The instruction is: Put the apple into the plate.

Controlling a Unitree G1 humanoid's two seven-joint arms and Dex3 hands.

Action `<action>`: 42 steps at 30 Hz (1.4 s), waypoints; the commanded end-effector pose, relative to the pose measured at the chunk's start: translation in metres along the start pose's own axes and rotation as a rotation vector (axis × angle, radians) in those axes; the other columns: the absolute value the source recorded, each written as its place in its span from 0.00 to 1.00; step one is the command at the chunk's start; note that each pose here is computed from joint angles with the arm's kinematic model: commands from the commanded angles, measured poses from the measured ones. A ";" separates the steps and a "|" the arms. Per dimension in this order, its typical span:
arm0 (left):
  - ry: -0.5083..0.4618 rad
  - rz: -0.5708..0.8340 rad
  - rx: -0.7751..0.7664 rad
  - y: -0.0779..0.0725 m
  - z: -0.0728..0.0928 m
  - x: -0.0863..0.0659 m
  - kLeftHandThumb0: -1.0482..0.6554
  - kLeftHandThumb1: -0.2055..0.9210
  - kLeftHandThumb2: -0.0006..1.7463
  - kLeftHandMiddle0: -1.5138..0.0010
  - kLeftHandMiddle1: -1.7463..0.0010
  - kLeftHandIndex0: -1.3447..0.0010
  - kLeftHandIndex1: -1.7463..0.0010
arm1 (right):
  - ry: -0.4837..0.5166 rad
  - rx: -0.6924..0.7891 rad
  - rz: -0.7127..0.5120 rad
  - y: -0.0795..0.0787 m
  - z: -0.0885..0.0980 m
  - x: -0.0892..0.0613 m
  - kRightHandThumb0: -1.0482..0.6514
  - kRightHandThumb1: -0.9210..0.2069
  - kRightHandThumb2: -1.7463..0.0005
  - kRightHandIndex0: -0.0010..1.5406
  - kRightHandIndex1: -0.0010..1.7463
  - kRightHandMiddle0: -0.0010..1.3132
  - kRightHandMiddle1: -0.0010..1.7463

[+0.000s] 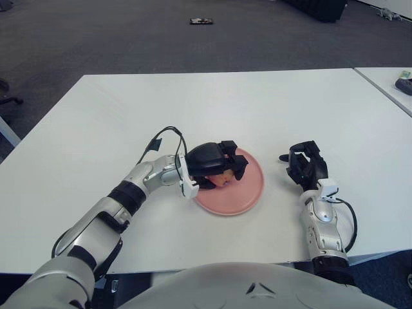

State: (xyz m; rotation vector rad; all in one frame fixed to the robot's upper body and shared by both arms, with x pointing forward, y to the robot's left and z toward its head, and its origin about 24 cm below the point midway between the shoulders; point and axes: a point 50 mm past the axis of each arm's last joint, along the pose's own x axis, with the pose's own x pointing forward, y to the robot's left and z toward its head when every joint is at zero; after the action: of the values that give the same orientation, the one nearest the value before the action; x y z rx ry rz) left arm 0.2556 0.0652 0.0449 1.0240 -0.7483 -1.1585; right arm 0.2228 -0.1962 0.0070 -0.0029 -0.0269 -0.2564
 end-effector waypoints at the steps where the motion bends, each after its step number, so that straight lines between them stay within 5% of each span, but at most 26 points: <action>1: 0.039 -0.110 -0.043 -0.024 -0.003 -0.006 0.18 0.99 0.48 0.99 0.72 0.98 0.67 | -0.028 0.003 -0.002 0.001 0.004 0.003 0.41 0.10 0.61 0.33 0.70 0.19 1.00; 5: 0.056 -0.077 -0.059 -0.019 -0.002 -0.005 0.12 1.00 0.56 1.00 0.90 1.00 0.86 | -0.024 -0.008 0.002 0.002 0.003 0.004 0.41 0.09 0.61 0.32 0.70 0.19 1.00; 11: 0.062 -0.024 -0.096 -0.017 -0.001 -0.006 0.05 1.00 0.61 1.00 0.99 1.00 0.98 | -0.005 -0.010 -0.007 0.002 0.003 0.004 0.41 0.09 0.62 0.32 0.70 0.19 1.00; 32: 0.089 0.081 -0.187 -0.003 -0.004 -0.006 0.00 1.00 0.53 1.00 1.00 1.00 1.00 | -0.002 0.005 -0.012 0.002 0.003 0.003 0.41 0.10 0.61 0.31 0.70 0.19 1.00; 42: 0.134 0.270 -0.255 0.015 -0.018 -0.017 0.00 1.00 0.42 1.00 1.00 1.00 1.00 | -0.001 0.028 -0.008 0.002 0.003 0.003 0.40 0.12 0.59 0.31 0.71 0.20 1.00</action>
State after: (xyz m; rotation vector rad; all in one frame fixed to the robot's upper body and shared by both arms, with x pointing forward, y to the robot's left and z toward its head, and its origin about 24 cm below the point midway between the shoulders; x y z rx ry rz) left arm 0.2649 0.0756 0.0488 0.7889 -0.6135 -0.9883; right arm 0.2232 -0.1949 0.0059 0.0053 -0.0146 -0.2607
